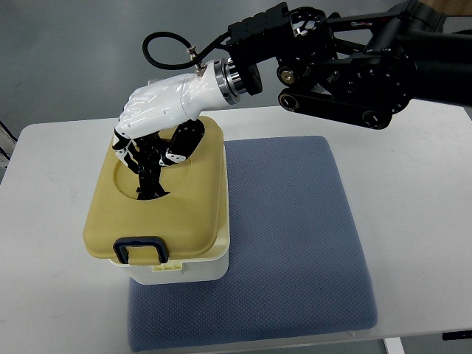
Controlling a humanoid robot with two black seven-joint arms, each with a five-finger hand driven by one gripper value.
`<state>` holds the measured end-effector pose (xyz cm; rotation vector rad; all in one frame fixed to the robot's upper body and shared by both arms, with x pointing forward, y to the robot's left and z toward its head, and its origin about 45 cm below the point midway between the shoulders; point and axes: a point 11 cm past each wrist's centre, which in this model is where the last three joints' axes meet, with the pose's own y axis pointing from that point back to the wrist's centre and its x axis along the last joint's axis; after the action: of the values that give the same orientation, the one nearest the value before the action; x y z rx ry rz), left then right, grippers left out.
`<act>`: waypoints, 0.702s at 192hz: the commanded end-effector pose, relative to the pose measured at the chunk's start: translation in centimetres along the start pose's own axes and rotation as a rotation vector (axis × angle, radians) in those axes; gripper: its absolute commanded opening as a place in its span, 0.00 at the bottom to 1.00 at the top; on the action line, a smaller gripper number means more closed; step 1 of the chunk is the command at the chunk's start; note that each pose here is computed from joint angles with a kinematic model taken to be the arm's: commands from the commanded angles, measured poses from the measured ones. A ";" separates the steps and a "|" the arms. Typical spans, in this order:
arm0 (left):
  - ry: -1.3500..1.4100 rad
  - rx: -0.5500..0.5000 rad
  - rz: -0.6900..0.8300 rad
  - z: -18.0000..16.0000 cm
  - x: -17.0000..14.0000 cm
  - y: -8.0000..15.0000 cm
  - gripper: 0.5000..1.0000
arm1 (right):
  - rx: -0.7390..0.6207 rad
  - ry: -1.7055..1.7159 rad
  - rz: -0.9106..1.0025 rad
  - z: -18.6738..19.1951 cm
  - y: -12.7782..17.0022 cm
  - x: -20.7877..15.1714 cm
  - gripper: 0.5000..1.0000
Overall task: Open white storage box with right hand
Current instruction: 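Lift the yellow lid off the box with the right hand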
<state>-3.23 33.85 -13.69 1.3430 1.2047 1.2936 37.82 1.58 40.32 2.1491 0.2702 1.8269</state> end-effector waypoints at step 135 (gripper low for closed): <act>0.000 0.000 0.000 0.0 0.0 0.0 1.00 | -0.469 -0.320 0.318 10.7 21.4 -7.3 0.00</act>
<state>-3.24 33.85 -13.69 1.3434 1.2047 1.2932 45.67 -19.38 41.22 2.1765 -0.4735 1.5226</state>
